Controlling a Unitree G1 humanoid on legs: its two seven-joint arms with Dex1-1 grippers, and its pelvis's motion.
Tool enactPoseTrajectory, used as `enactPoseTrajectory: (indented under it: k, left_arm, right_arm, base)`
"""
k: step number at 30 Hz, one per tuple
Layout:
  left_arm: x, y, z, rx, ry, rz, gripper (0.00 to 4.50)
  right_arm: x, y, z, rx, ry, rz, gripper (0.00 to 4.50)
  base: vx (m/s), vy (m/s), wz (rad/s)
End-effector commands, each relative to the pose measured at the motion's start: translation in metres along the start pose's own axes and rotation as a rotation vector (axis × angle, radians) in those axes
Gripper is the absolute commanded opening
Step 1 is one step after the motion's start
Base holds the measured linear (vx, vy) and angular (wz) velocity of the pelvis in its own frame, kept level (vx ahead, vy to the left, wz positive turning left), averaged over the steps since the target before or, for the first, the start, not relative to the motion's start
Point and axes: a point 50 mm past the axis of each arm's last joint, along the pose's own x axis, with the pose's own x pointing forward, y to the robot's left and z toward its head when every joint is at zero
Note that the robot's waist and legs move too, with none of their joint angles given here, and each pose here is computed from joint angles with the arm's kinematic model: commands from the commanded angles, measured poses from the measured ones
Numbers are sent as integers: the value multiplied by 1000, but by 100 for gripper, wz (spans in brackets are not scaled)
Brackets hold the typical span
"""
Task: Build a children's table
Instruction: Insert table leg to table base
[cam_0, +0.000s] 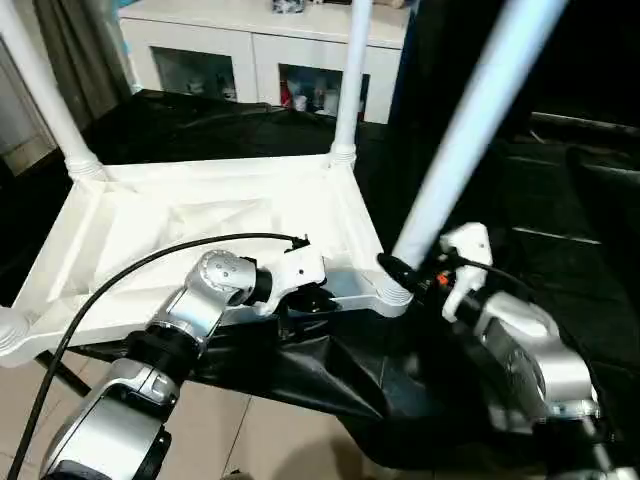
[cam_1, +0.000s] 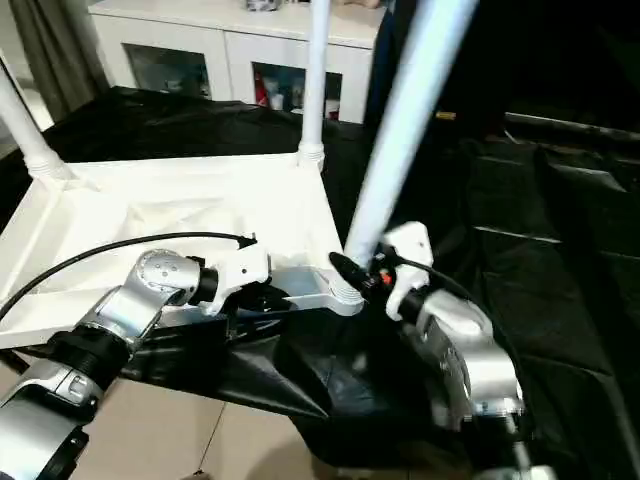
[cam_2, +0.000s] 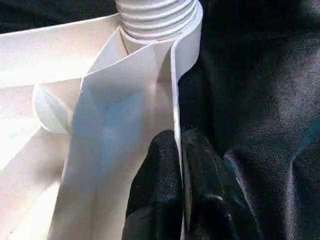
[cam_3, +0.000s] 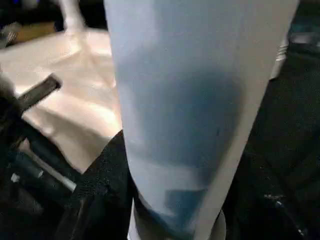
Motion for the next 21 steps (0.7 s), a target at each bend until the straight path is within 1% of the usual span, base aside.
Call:
enactPoseTrajectory:
  k: [1,3,4,5,6,9,14,17,21]
  left_arm:
    - [-5,10,14,71,-13,32,0]
    - [-5,11,16,75,-19,28,0]
    - [-5,11,16,75,-19,28,0]
    - [-5,11,17,80,-24,26,0]
    - [-5,11,17,80,-24,26,0]
    - [-5,11,21,89,-52,3,0]
    - [-6,6,25,91,-93,-58,0]
    - [-7,0,26,84,-122,-148,0]
    - [-8,-2,24,84,-114,-188,0]
  right_arm:
    - [0,9,-29,38,163,95,189]
    - [-3,7,-31,19,196,140,189]
    - [-3,7,-31,19,196,140,189]
    - [-6,4,-33,9,217,172,189]
    - [-6,4,-33,9,217,172,189]
    - [-12,-4,-37,24,236,193,189]
    - [-15,-8,-39,35,236,220,189]
    - [-17,-13,-42,20,263,239,189]
    - [-18,-17,-43,19,269,242,189]
  base:
    - [0,0,0]
    - [0,0,0]
    - [0,0,0]
    - [0,0,0]
    - [0,0,0]
    - [0,0,0]
    - [0,0,0]
    - [0,0,0]
    - [0,0,0]
